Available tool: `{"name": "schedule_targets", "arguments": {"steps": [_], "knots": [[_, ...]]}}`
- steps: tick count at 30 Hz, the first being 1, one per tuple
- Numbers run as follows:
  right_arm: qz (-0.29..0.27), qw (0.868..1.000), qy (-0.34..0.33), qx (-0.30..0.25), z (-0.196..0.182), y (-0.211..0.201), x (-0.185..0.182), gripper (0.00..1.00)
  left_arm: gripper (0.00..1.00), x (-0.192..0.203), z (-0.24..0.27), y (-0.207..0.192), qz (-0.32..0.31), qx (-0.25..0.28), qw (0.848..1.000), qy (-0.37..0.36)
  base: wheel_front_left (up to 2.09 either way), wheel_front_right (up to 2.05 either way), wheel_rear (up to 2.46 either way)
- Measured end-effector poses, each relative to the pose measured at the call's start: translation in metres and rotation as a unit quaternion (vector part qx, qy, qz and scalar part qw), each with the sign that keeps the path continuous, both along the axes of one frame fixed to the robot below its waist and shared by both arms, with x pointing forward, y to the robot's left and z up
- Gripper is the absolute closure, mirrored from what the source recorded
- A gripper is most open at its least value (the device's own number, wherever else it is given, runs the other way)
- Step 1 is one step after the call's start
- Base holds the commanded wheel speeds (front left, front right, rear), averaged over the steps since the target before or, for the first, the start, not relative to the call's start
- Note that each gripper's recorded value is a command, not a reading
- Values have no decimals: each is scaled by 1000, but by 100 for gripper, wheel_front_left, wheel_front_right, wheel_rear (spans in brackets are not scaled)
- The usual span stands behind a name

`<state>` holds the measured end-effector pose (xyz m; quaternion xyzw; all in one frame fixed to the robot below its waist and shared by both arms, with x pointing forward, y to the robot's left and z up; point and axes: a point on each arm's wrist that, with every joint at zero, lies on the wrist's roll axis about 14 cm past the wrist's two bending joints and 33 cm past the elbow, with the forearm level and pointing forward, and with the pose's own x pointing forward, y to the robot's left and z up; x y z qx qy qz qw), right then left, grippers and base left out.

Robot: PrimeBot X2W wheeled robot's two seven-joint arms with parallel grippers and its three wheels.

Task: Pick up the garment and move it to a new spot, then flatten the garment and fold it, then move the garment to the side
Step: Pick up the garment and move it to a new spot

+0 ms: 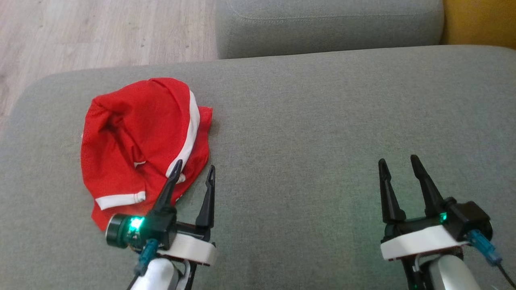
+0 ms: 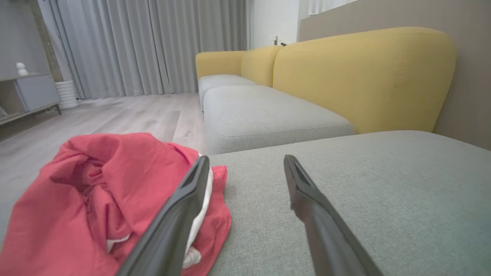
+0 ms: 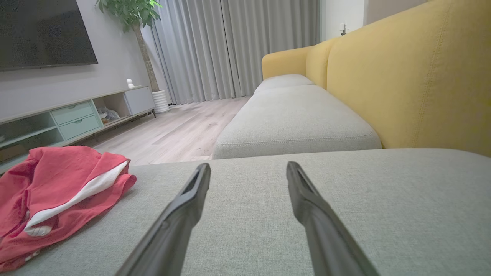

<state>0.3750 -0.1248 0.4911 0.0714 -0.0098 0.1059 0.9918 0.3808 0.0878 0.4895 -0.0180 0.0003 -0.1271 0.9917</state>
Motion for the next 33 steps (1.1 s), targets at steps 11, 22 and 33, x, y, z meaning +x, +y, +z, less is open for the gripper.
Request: {"name": "schedule_targets", "arguments": {"steps": [11,22,33], "knots": [[47,999,-10,-1,5,31,1,0,0,-5,5,22,30,17,999,-15,0,0,0],[148,989,-11,8,7,97,-8,0,0,-31,0,80,118,27,993,-7,0,0,0],[232,973,-10,13,9,150,-22,0,0,-66,-6,125,193,32,981,2,0,0,0]]}}
